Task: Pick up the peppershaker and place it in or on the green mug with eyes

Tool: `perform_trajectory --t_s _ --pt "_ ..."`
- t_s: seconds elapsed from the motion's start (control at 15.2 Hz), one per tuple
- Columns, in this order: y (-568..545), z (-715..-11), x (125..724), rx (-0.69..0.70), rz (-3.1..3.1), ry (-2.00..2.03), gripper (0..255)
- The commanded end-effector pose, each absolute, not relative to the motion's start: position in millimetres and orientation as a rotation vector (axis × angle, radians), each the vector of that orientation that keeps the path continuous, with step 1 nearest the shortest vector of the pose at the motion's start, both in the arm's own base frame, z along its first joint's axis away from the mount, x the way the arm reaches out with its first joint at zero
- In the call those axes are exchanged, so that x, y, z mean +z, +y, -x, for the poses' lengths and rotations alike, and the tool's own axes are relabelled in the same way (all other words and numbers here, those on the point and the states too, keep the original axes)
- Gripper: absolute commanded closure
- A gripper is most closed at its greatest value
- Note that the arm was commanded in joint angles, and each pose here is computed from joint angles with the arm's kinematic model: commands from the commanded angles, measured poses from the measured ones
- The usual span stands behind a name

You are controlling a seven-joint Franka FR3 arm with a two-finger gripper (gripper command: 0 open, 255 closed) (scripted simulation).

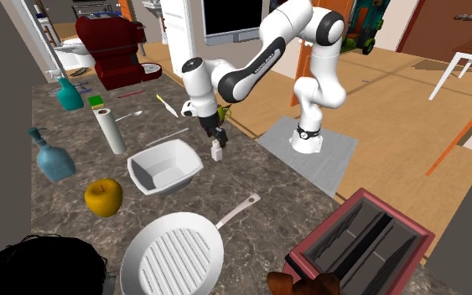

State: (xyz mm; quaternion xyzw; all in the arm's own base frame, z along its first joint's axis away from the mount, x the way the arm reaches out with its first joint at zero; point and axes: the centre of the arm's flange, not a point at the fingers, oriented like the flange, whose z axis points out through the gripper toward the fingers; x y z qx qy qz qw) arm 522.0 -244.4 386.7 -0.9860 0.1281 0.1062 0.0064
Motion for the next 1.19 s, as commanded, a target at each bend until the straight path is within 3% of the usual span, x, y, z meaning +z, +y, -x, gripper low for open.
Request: perform_trajectory --t_s 0.0,0.53,0.99,1.06,1.12 --pt "-263.3 -534.5 370.0 0.341 3.076 0.422 0" --pt "-261.4 -525.9 331.0 0.341 3.076 0.422 0" --pt "-261.5 -526.0 331.0 0.341 3.076 0.422 0" --pt "-261.5 -526.0 331.0 0.341 3.076 0.422 255" --pt "-261.5 -526.0 331.0 0.341 3.076 0.422 255"
